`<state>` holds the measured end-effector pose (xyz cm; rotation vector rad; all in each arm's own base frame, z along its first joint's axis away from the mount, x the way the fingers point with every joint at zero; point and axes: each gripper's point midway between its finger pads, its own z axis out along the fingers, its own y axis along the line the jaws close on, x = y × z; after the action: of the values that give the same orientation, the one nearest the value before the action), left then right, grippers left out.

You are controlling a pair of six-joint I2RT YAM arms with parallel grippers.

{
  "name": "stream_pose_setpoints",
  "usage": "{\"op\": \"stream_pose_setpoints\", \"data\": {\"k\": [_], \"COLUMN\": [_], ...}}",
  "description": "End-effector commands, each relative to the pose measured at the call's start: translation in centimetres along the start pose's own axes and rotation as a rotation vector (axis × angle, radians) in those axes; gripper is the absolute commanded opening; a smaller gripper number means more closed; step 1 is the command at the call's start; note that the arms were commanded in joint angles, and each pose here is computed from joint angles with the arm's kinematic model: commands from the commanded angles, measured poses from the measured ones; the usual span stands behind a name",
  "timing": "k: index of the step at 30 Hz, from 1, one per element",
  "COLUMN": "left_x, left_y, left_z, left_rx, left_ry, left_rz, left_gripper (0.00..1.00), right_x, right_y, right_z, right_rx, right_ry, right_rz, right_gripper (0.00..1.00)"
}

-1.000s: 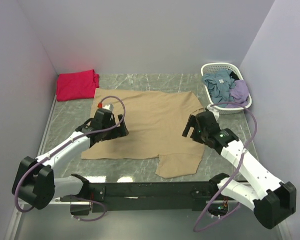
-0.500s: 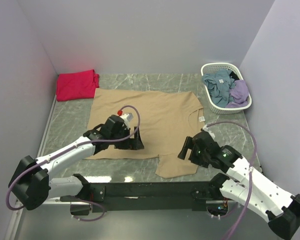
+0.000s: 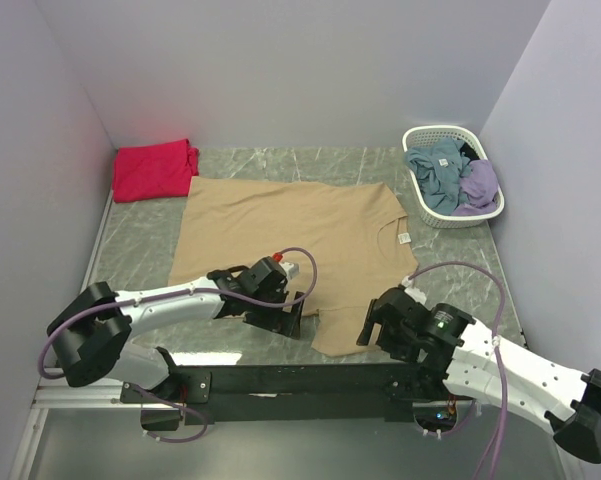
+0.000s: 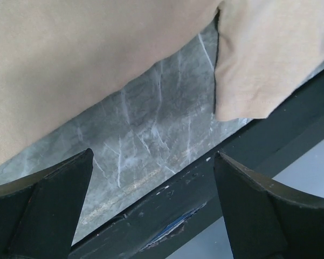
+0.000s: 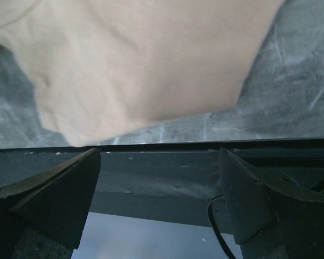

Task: Fold and stack the t-shirts
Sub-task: Flatten the tshirt out

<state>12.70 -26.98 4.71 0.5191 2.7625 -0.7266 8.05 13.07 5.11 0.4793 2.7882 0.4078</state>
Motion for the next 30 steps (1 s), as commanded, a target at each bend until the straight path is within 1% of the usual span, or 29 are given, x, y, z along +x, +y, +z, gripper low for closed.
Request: {"op": "stream_pose_setpoints", "data": {"k": [1, 9, 13, 16, 18, 19, 20, 21, 22, 24, 25, 28, 30], "left_x": [-2.1, -2.9, -3.1, -3.4, -3.5, -3.5, -3.5, -3.5, -3.5, -3.5, -3.5, -3.6, -3.7], "left_y": [-1.5, -1.7, -1.6, -1.7, -1.7, -1.7, -1.7, -1.6, -1.6, -1.4, -1.4, -1.4, -1.3], "left_z": [-0.3, -0.4, -0.6, -0.7, -0.7, -0.7, -0.6, -0.7, -0.6, -0.7, -0.6, -0.7, -0.6], "left_rx": [0.002, -0.02, -0.03, -0.035, -0.039, -0.039, -0.042, -0.045, -0.046, -0.054, -0.058, -0.06, -0.066], "left_ry": [-0.06, -0.077, -0.08, -0.088, -0.091, -0.089, -0.085, -0.086, -0.083, -0.083, -0.084, -0.085, -0.086], "left_rz": [0.013, 0.02, 0.02, 0.021, 0.019, 0.019, 0.019, 0.018, 0.017, 0.018, 0.019, 0.025, 0.027], "left_gripper": [0.99, 0.99, 1.0, 1.0, 0.99, 1.0, 0.99, 0.99, 1.0, 1.0, 0.99, 1.0, 0.99], "right_x": [0.1, -1.8, -1.5, -1.8, -2.1, -2.1, -2.2, -2.6, -2.7, -3.3, -3.4, -4.4, -5.2], "right_y": [-0.7, -0.3, -1.0, -0.8, -0.8, -1.0, -0.9, -1.0, -0.9, -0.6, -0.2, 1.8, 3.1], "right_z": [0.7, 2.2, 3.4, 3.9, 4.2, 4.4, 4.5, 4.5, 4.5, 4.3, 4.1, 2.5, 1.0], "right_rx": [0.037, 0.048, 0.1, 0.104, 0.099, 0.107, 0.108, 0.12, 0.12, 0.124, 0.111, 0.047, 0.012], "right_ry": [-0.021, -0.128, -0.114, -0.129, -0.149, -0.153, -0.16, -0.176, -0.182, -0.204, -0.206, -0.228, -0.251], "right_rz": [0.046, 0.059, 0.044, 0.044, 0.049, 0.05, 0.047, 0.044, 0.041, 0.029, 0.019, -0.013, -0.028], "right_gripper": [0.96, 0.94, 0.94, 0.94, 0.91, 0.88, 0.81, 0.76, 0.63, 0.53, 0.38, 0.23, 0.21]}}
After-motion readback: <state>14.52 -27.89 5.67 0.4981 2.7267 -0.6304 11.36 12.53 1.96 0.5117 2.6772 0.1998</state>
